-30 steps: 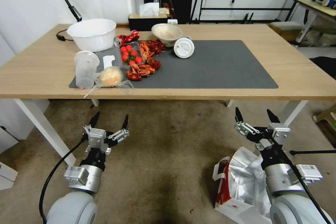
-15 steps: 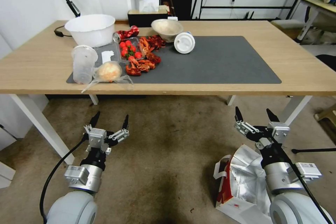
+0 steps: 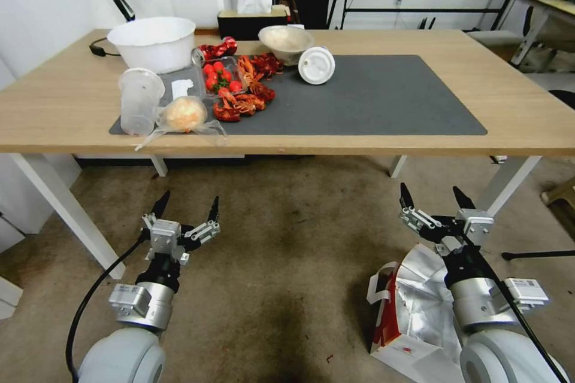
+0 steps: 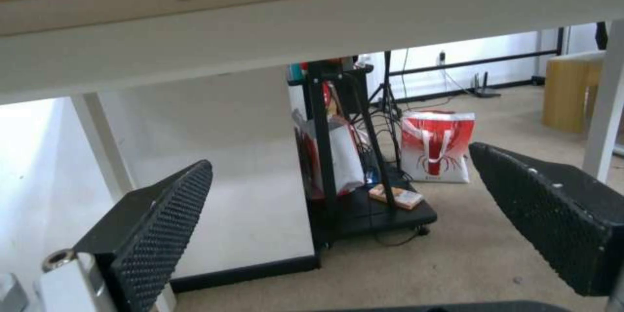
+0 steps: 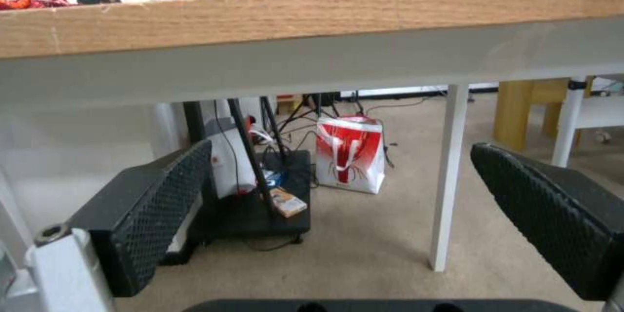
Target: Pick up the food delivery bag from the floor and place it on the table.
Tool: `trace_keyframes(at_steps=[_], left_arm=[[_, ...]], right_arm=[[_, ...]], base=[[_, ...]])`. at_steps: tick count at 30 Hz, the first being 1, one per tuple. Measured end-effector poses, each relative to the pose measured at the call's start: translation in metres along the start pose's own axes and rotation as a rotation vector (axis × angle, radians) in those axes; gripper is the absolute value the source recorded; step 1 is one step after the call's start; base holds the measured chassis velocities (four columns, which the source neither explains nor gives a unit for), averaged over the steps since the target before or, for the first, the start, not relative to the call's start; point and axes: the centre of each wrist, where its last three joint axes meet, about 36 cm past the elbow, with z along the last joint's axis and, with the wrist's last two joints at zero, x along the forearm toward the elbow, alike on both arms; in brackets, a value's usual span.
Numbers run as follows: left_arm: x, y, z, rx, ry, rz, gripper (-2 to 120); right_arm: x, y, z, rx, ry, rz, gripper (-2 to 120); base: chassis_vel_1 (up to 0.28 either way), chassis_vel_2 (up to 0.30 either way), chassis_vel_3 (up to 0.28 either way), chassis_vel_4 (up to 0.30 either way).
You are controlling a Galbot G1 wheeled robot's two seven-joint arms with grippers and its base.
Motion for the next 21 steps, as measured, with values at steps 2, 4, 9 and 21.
trace_keyframes(at_steps=[2, 4, 9, 21], left_arm=[[0.0000, -0.0001, -0.0007, 0.000, -0.002, 0.000, 99], [0.0000, -0.0001, -0.0007, 0.000, -0.001, -0.001, 99], [0.0007, -0.0004, -0.0005, 0.000, 0.000, -0.007, 99], [0.0022, -0.0022, 0.0004, 0.000, 0.004, -0.007, 99]], right_arm=[[0.0000, -0.0009, -0.0009, -0.001, -0.003, -0.001, 100], [0.0000, -0.0013, -0.0011, -0.002, -0.004, 0.000, 100], [0.0001, -0.0012, -0.0010, -0.004, -0.006, 0.001, 100], [0.0012, -0.0017, -0.0006, -0.005, -0.008, -0.001, 100]], base=[[0.000, 0.000, 0.000, 0.000], [0.000, 0.000, 0.000, 0.000], [0.000, 0.000, 0.000, 0.000], [0.000, 0.000, 0.000, 0.000]])
